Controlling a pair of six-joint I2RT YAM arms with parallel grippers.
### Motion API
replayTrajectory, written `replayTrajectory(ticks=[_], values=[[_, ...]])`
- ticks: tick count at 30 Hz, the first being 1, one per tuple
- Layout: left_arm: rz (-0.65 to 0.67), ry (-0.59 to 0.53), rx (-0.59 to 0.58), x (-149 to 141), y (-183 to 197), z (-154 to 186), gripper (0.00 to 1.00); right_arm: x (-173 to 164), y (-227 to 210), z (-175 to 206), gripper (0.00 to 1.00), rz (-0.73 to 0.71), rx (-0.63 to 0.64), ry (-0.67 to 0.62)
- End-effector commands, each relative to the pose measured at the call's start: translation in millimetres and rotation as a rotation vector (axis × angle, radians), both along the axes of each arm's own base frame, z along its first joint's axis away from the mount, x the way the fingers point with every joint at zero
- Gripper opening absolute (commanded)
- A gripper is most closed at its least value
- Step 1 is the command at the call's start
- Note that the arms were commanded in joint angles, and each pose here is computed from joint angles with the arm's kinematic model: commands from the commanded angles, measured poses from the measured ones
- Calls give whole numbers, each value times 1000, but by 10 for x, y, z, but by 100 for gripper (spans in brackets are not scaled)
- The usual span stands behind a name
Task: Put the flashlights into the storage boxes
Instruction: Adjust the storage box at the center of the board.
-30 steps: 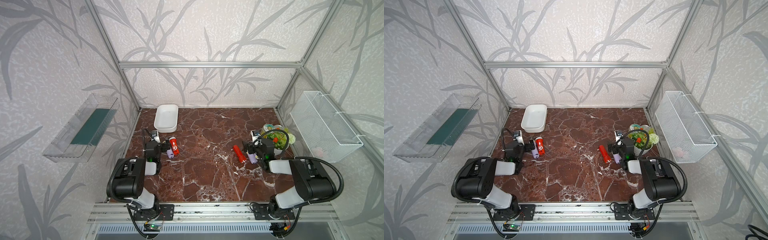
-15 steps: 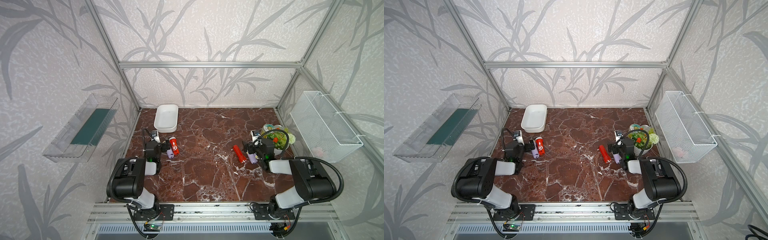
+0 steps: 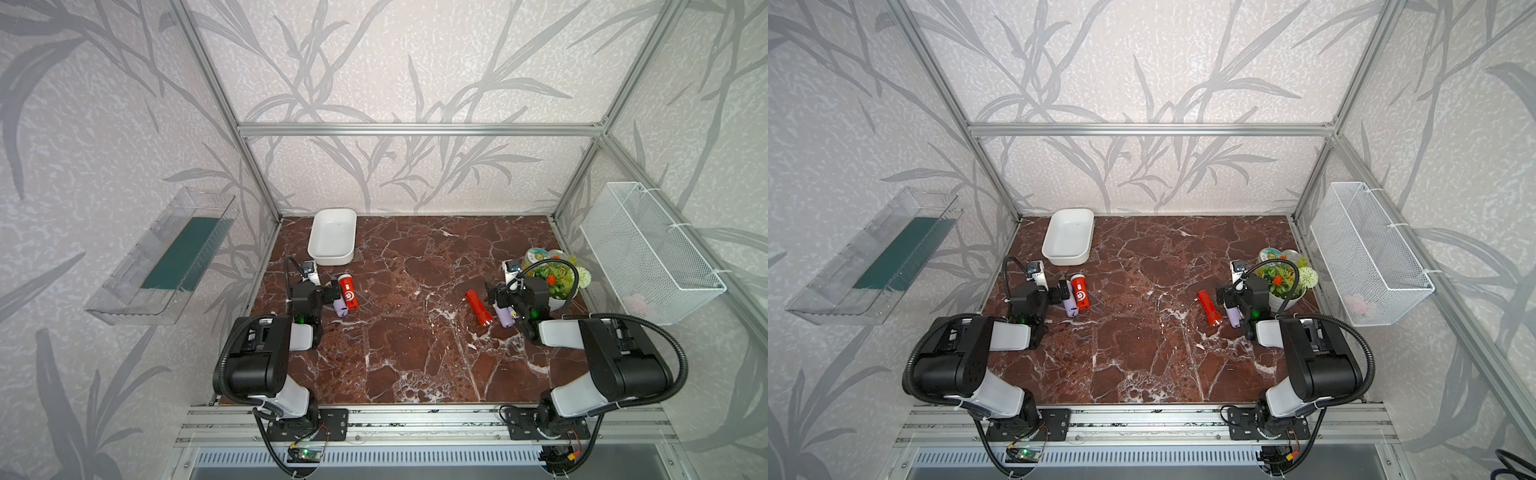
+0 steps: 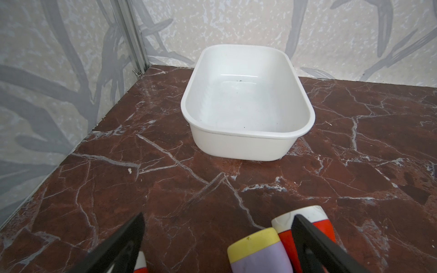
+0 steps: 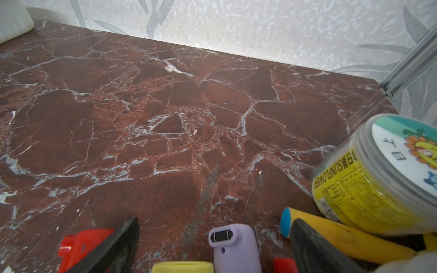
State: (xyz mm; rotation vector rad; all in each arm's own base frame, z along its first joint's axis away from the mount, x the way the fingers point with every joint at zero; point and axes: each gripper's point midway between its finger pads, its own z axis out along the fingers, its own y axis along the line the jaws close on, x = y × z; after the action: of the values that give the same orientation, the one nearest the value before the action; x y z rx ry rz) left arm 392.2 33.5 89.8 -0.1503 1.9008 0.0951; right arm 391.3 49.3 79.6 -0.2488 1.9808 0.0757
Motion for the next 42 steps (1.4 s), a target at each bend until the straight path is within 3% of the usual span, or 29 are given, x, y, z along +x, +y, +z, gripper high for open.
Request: replayTrajectory(ticks=[1,4,8,11,17,20,26,29,32,42], values=[[20,-8,11,44,52,48,99,37,-3,151,99,-9,-8,-60],[19,-7,13,41,54,44,97,80,-51,310,99,-60,-32,-74],[61,6,14,51,118,201,94,98,-154,427,99,-160,-66,50],[25,96,19,62,61,244,91,122,-137,490,99,-182,-42,91],[27,32,62,36,16,474,90,171,72,746,99,-186,-71,5],[17,-18,17,82,-40,666,91,235,182,874,99,-194,-53,-12],[-87,-1,-135,479,-359,866,89,311,569,945,99,-81,-61,108],[-129,69,-148,733,-555,881,88,336,679,962,99,-70,-50,124],[-163,163,-136,978,-751,848,87,337,760,993,92,-49,-3,131],[-188,360,-158,1441,-1103,527,84,217,946,987,85,24,60,176]])
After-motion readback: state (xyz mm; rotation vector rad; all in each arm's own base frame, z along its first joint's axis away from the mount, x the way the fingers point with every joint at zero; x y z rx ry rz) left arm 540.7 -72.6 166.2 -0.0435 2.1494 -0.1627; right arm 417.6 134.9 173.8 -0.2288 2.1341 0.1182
